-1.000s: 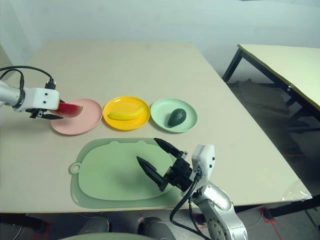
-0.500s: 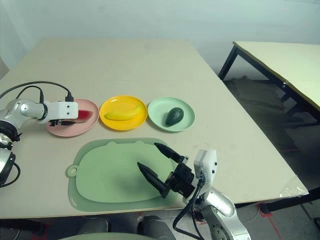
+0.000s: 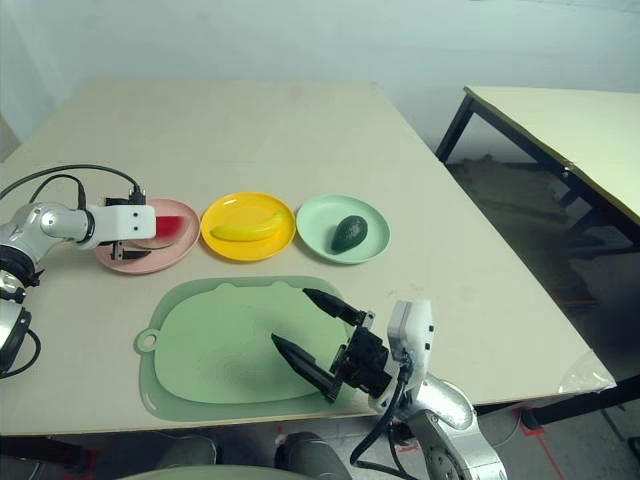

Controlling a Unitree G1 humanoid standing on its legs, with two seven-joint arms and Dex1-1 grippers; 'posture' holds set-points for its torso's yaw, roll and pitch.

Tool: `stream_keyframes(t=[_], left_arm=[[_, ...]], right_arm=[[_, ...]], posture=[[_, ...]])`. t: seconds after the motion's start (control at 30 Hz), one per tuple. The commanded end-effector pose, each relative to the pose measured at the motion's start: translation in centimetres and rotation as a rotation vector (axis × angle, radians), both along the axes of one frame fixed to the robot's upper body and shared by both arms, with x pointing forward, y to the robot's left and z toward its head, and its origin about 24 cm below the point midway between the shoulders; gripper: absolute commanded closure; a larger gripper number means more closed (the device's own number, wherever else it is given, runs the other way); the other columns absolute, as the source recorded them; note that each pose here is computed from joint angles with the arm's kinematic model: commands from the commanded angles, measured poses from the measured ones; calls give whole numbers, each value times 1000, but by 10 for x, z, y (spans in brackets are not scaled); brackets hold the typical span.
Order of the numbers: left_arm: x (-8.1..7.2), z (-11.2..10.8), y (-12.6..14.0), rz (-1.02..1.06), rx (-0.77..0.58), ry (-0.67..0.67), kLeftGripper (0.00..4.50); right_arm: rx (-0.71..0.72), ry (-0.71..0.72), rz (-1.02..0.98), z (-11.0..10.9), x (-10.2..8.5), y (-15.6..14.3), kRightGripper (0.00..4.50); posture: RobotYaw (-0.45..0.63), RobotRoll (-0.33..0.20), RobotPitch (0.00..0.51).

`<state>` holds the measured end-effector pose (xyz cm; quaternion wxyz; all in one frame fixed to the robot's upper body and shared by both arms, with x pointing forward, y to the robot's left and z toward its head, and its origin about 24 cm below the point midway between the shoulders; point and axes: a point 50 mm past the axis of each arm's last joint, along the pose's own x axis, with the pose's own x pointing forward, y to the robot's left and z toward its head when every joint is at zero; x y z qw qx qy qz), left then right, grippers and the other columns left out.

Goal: Place the fruits into color-matched plates.

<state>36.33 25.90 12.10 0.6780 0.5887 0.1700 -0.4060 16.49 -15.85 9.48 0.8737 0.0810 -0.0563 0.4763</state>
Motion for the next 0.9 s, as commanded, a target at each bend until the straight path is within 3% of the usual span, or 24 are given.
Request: stream_keyframes(t=[0.03,0.13,0.27,0.3,0.43,0.53,0.63,0.8,0.9], left_arm=[[-1,4,4,-3,9,-3,20],[-1,14,9,16,-46,-48,20],[-5,25,21,77,-246,-137,20],[-7,28,23,97,-324,-157,20],[-13,54,33,195,-845,-295,20],[-42,74,46,244,-1073,-417,20],[-69,76,49,312,-1129,-447,20],[-117,45,62,524,-1193,-458,20],[-132,29,61,591,-1199,-439,20]], right_arm=[[-18,-3,-33,-1,7,-5,0],[-51,-22,-97,-4,22,-13,0],[-70,-41,-232,-11,53,-30,0],[-85,-49,-263,-13,60,-34,0],[-109,-59,-412,-24,95,-45,0],[-72,-70,-466,-23,114,-36,0],[-65,-77,-474,-25,119,-33,0],[-71,-135,-514,-25,117,-48,0],[-79,-185,-478,-22,109,-50,0]], posture=[[61,0,0],[50,0,0],[44,0,0],[44,0,0],[91,0,0],[129,0,0],[155,0,0],[183,0,0],[181,0,0]])
